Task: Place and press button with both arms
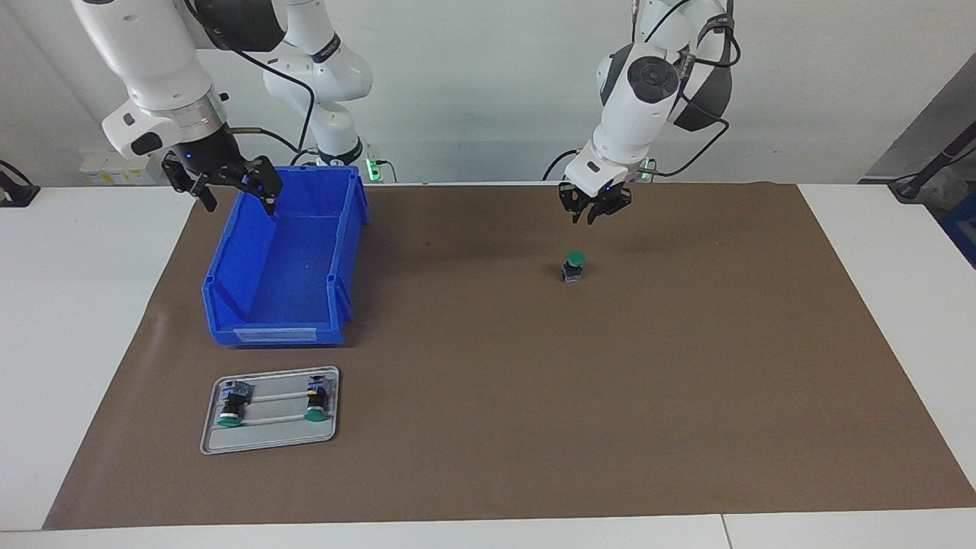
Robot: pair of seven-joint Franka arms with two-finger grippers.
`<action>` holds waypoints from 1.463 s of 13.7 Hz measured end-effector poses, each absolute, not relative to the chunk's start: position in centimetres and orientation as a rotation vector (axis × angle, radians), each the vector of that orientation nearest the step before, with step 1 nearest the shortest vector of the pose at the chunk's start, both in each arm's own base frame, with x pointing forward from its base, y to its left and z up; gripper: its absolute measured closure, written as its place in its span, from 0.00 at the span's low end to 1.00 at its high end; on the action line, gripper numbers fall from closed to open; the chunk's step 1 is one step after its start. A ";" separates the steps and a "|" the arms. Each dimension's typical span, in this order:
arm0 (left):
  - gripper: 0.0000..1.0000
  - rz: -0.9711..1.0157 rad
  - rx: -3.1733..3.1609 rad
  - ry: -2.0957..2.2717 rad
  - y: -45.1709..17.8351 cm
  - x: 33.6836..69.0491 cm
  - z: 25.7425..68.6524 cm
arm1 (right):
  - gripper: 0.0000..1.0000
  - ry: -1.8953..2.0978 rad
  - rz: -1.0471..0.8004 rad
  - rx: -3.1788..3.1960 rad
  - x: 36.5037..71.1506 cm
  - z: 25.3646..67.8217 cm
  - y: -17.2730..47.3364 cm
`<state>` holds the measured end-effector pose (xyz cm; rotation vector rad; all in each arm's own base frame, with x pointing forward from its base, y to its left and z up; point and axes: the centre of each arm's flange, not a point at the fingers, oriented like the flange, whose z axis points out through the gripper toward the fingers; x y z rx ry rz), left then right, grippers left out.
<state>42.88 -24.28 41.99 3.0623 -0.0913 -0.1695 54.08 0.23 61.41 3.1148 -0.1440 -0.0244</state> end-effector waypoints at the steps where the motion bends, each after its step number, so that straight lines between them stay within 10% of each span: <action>1: 0.99 -0.133 3.058 -0.066 -24.1 42.8 40.9 | 0.00 -0.144 -0.024 3.115 54.1 61.4 0.2; 20: 0.99 0.063 3.023 0.022 -22.8 41.9 36.4 | 0.00 -0.144 -0.024 3.115 54.1 61.4 0.2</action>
